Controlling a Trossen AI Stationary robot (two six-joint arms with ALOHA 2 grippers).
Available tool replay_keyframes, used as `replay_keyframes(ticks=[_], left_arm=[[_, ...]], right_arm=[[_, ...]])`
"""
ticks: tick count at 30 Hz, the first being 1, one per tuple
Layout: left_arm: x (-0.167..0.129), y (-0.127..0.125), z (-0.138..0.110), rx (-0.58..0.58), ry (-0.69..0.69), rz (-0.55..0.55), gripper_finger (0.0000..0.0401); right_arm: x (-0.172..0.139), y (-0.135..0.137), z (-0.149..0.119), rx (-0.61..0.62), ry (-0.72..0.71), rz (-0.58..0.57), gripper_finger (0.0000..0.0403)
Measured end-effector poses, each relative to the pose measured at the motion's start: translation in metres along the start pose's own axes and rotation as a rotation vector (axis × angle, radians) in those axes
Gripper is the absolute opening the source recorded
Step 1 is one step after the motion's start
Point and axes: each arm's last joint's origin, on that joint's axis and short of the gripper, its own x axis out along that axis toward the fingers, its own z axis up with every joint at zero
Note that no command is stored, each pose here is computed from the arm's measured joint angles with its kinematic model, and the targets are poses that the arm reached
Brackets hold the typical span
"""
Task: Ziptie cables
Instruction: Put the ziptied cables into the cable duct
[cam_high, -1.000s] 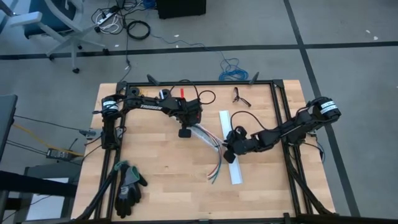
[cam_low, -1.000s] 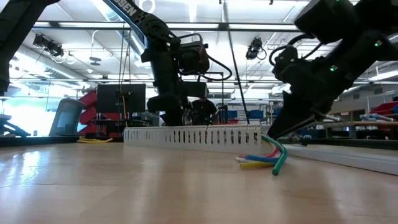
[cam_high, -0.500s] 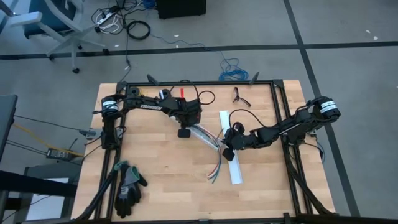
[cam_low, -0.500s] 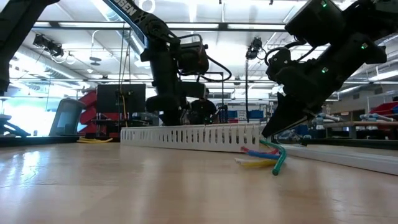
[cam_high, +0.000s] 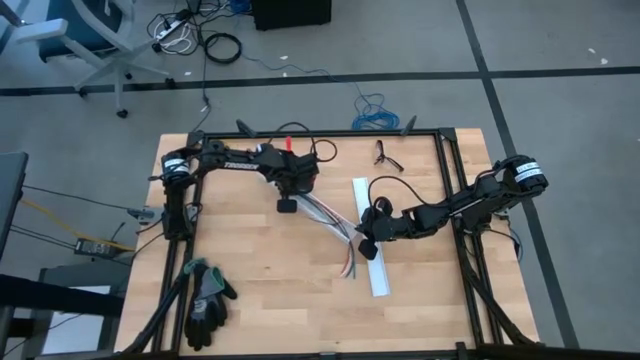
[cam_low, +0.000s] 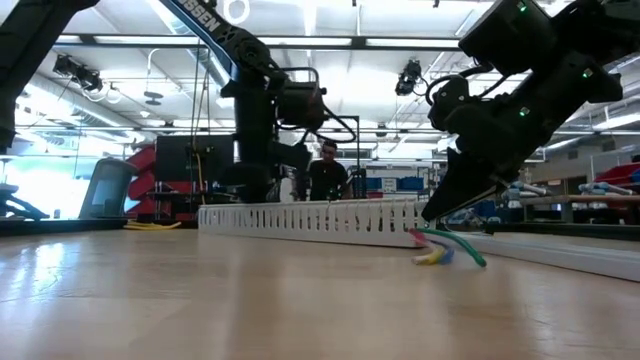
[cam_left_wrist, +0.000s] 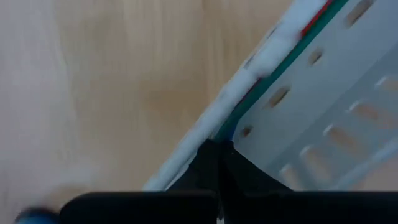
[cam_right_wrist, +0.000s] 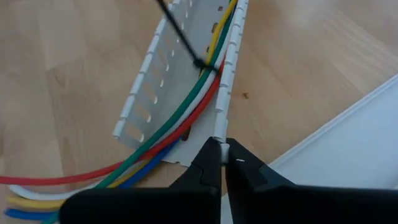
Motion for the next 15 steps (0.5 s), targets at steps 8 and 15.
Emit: replay_keyframes(ticks=[8, 15], left_arm=[[0.002, 0.014, -0.015, -0.026, 0.128, 0.097, 0.0001], [0.003, 0.024, -0.021, -0.053, 0.16, 0.115, 0.0001]], right_arm=[[0.0, 0.0, 0.0, -0.001, 0.007, 0.007, 0.0], [0.0, 0.0, 0.0, -0.001, 0.009, 0.011, 0.0]])
